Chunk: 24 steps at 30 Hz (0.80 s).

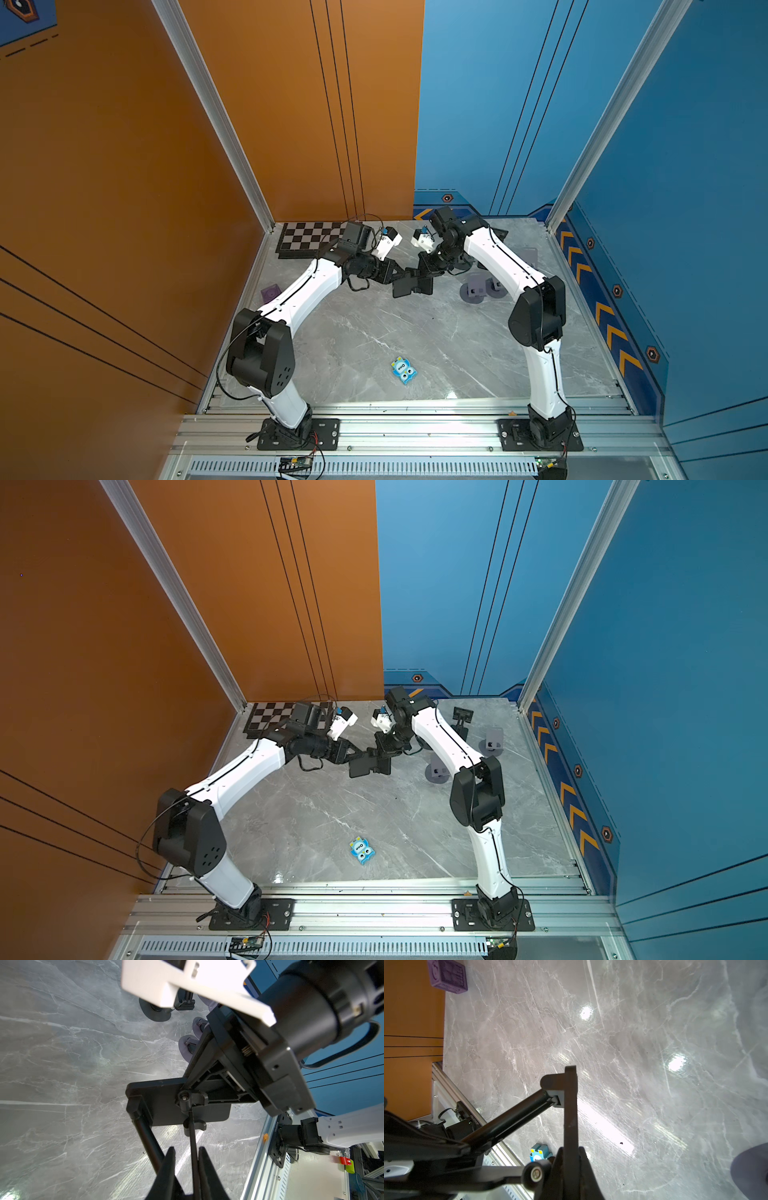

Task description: Open the phone stand

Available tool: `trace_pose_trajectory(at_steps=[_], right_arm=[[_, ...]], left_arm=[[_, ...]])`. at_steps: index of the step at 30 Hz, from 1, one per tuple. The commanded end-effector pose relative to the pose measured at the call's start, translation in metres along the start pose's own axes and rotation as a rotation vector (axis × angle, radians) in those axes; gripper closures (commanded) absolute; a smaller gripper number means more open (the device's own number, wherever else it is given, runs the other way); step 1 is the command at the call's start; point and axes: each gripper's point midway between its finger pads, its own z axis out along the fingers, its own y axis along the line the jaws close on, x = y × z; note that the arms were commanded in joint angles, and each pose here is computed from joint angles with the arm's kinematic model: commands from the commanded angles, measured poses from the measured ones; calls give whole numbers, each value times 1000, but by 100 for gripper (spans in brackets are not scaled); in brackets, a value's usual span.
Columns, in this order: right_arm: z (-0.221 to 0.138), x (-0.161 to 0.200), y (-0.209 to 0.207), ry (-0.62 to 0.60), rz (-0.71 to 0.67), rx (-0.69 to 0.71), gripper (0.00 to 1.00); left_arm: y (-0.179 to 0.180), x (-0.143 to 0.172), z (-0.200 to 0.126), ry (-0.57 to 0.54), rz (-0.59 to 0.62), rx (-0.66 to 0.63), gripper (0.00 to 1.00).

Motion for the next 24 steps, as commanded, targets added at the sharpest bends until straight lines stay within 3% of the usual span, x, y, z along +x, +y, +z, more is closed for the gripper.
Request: trace_pose_trajectory(at_steps=[1,8,24], right_arm=[[4,-35,-58,-121,113,84,100],[12,-40,-50,-125,124,22,100],[33,-48,-5,-118,117,-184,100]], left_arm=[[-61,12,-29,33,-18,214,100],[-87,0,-40,8,12,279,100],[-150,-27,-23,37,94,439,100]])
